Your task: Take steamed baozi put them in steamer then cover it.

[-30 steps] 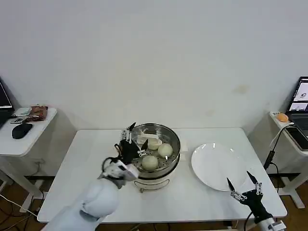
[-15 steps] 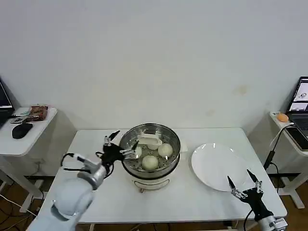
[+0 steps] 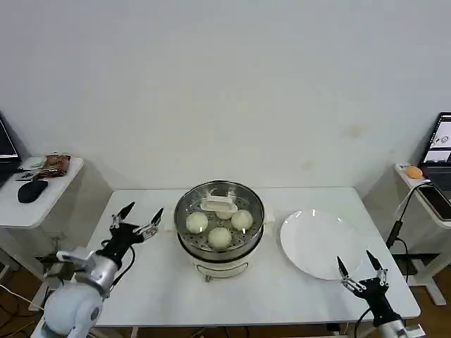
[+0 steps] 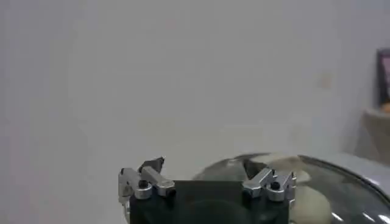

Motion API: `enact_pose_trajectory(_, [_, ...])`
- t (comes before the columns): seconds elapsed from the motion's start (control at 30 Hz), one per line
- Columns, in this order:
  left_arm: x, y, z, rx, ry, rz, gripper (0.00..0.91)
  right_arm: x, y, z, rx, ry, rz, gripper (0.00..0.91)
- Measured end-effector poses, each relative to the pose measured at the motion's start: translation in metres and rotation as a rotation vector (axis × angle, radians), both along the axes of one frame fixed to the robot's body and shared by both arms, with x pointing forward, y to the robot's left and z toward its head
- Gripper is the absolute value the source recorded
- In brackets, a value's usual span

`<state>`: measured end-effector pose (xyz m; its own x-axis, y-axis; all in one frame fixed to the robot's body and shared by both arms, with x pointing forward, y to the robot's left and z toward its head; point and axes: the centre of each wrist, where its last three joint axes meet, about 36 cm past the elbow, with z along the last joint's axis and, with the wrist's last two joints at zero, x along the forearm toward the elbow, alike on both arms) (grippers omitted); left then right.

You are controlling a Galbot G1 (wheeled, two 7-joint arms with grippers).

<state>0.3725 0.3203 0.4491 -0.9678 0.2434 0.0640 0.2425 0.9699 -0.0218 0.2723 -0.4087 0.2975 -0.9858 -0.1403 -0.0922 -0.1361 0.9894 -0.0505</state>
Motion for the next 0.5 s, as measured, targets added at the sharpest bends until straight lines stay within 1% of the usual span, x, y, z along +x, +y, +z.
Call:
enact_pose_trajectory(0.27, [-0.03, 0.013, -0.052, -0.029, 0.01, 0.047, 0.907, -0.009, 0.005, -0.005, 0.035, 0.007, -0.018, 0.907])
enact_pose_trajectory(0.43, [-0.042, 0.014, -0.078, -0.033, 0.009, 0.063, 0.907, -0.016, 0.013, -0.006, 0.049, 0.027, -0.019, 0.907])
enact_pose_trajectory(0.5, [-0.045, 0.013, -0.084, -0.037, 0.006, 0.067, 0.907, -0.017, 0.018, -0.007, 0.054, 0.033, -0.018, 0.907])
